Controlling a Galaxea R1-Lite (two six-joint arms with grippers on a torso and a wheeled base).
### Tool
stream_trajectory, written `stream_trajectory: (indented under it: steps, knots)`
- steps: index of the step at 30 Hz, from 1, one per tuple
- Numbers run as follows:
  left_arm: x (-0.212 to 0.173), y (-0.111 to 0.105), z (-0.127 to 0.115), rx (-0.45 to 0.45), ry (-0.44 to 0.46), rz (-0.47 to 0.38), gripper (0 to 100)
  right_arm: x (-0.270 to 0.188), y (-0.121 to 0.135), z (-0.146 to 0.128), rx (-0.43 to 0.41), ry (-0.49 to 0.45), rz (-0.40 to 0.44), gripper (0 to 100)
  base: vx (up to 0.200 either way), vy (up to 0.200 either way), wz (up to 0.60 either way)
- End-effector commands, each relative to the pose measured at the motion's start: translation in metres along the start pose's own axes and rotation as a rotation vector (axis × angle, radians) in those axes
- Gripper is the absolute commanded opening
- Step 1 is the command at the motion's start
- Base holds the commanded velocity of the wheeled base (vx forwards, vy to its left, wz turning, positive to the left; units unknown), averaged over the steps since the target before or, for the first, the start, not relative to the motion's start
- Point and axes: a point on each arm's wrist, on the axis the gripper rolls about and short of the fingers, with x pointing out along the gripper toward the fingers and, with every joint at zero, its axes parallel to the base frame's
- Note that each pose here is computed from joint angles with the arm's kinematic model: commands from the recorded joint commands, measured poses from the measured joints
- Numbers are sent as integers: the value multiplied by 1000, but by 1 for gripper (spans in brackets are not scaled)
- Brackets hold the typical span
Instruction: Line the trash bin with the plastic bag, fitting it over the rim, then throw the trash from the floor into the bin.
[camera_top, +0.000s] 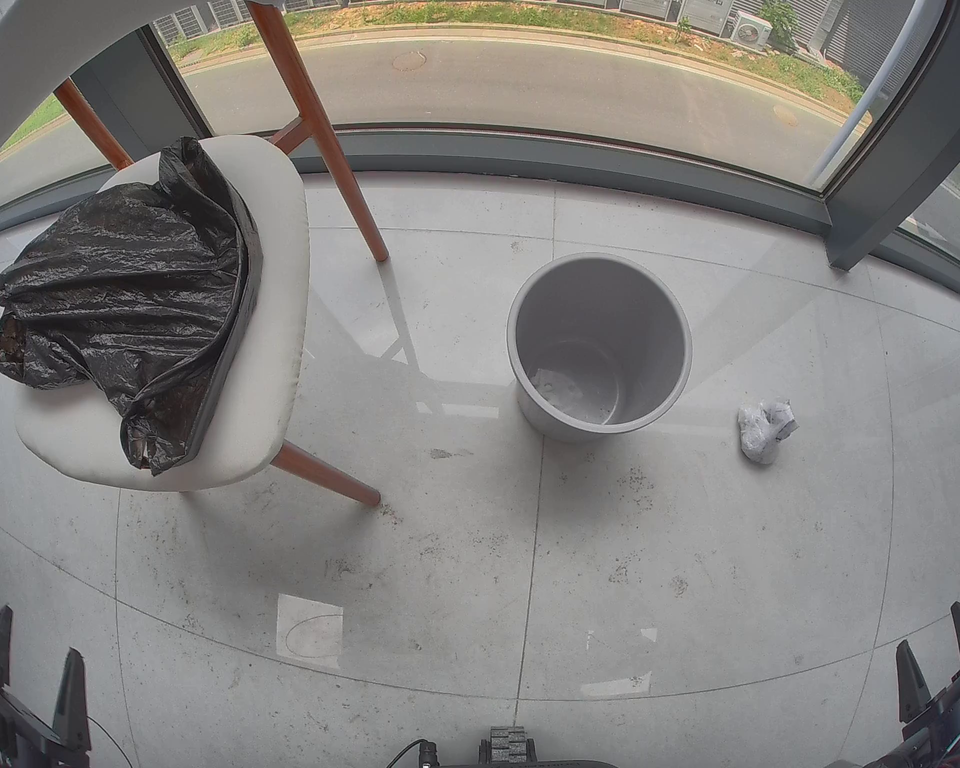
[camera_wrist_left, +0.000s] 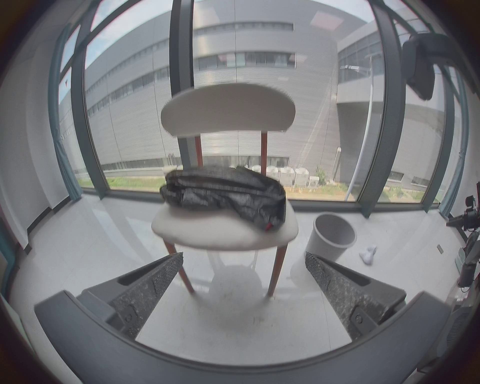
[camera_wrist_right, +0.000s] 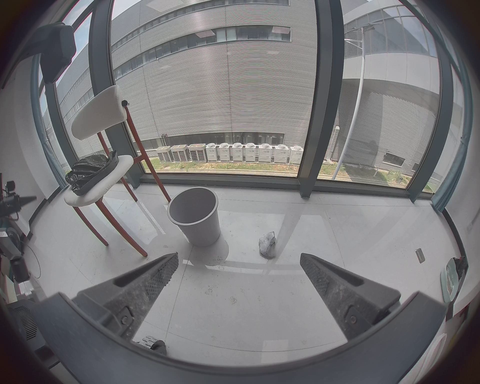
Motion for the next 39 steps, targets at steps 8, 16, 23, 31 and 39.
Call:
stream_trajectory:
  steps: [8, 16, 23, 31, 39]
  knots:
    - [7, 1, 44, 53, -57, -16, 100, 1, 0, -4, -2, 9, 2, 100, 0, 0, 0]
    - [89, -1, 114, -22, 97, -123, 100, 1, 0, -4, 0, 8, 2, 100, 0, 0, 0]
    - [177, -10, 134, -250, 235, -120, 100, 1, 0, -4, 1, 6, 2, 100, 0, 0, 0]
    - [216, -17, 130, -234, 303, -215, 100, 1, 0, -4, 3, 6, 2, 100, 0, 0, 0]
    - [282, -50, 129, -260, 375, -438, 100, 1, 0, -4, 3, 6, 2, 100, 0, 0, 0]
